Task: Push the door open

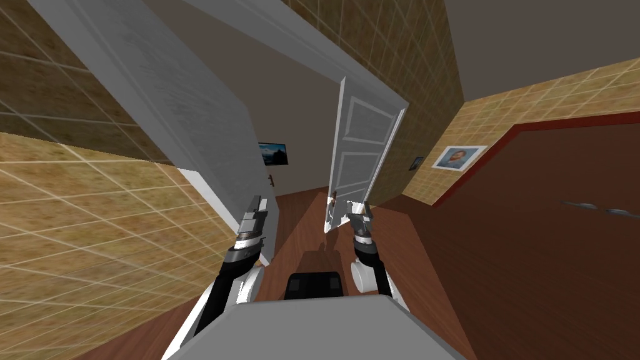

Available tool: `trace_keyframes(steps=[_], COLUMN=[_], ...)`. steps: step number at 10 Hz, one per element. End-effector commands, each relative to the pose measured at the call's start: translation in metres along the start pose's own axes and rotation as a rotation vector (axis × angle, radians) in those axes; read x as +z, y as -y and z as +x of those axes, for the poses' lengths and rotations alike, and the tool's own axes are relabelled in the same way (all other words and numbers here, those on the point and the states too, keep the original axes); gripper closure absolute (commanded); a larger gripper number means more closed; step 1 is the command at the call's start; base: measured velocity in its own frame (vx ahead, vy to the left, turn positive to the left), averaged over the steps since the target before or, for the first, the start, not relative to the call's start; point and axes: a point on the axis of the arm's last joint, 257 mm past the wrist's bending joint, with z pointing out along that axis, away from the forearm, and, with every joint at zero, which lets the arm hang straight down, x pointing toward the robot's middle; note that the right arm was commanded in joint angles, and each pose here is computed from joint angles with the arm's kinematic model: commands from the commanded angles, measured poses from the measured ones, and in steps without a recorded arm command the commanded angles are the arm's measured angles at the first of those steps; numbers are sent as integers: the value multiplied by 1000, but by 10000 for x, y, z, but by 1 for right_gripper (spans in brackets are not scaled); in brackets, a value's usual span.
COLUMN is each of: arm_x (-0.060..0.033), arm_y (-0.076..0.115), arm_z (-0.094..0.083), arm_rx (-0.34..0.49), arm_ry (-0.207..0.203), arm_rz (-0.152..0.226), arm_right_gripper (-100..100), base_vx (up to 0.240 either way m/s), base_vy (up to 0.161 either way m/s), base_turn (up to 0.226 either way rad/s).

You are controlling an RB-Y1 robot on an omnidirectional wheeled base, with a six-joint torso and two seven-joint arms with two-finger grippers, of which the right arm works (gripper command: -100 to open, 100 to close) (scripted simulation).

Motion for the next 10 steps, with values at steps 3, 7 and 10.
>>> trace_keyframes(steps=[3, 7, 10], arm_x=[-162, -383, -585], arm_y=[339, 748, 1052], arm_z=[40, 89, 131], arm_rx=[180, 376, 518], arm_ry=[20, 55, 90], arm_rz=[60, 136, 196], arm_right_gripper=[-100, -100, -100], base_vx=[98, 83, 93], base_vy=[-75, -89, -80], base_turn=[54, 64, 61])
